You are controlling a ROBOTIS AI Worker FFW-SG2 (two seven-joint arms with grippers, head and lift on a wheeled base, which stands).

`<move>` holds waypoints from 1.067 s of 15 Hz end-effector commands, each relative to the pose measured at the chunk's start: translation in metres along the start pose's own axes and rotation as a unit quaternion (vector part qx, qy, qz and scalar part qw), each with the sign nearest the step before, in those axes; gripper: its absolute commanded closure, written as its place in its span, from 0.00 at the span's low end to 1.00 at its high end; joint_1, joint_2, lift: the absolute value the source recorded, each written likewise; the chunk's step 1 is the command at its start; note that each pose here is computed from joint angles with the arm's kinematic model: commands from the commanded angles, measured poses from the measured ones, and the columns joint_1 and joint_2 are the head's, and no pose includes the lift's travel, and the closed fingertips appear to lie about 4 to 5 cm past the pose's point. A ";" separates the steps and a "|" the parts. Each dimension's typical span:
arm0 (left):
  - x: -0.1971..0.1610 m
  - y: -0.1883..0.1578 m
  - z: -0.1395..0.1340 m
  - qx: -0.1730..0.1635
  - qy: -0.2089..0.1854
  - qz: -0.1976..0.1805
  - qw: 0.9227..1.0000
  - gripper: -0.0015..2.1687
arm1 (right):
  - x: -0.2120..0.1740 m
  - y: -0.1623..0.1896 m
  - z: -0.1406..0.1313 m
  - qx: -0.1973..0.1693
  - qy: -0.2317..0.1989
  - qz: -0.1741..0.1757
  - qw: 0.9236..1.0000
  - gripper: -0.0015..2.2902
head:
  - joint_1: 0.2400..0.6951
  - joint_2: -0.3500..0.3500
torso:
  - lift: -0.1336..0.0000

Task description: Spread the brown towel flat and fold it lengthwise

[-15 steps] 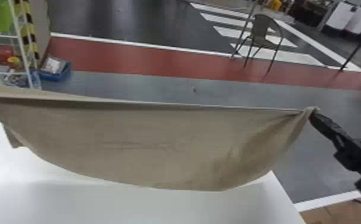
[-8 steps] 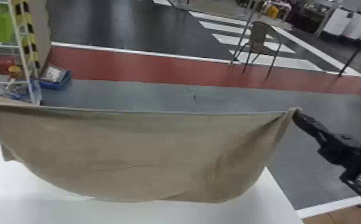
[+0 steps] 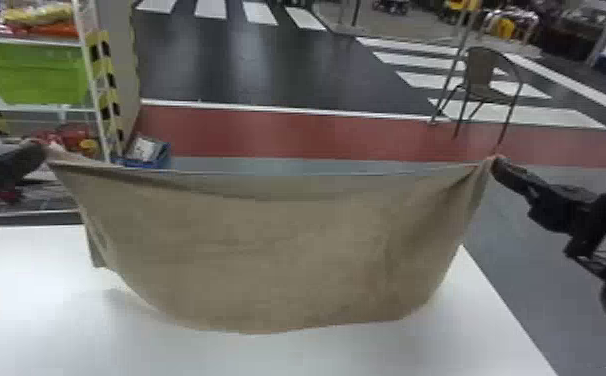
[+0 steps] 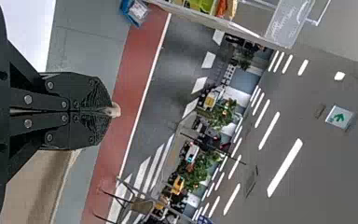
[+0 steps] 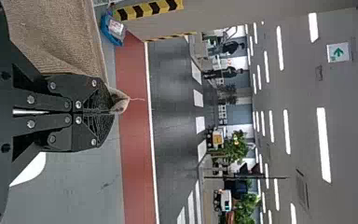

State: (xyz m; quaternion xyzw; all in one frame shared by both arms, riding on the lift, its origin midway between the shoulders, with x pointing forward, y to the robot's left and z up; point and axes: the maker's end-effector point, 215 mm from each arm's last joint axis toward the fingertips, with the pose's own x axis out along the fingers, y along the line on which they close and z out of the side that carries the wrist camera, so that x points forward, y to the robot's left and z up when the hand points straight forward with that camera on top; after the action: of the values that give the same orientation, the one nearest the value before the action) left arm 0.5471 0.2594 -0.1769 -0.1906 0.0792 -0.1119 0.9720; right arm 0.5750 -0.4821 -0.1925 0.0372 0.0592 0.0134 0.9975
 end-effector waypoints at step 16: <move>-0.169 0.083 -0.176 -0.017 0.173 0.123 0.977 0.87 | -0.148 0.033 -0.118 -0.044 -0.007 0.157 0.987 0.74 | 1.00 0.25 | 0.08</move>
State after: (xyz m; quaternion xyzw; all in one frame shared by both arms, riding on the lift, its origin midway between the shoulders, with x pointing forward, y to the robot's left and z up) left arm 0.3875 0.3065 -0.3328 -0.1819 0.2472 -0.0395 0.9509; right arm 0.4367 -0.4358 -0.2802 0.0062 0.0425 0.1787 0.9830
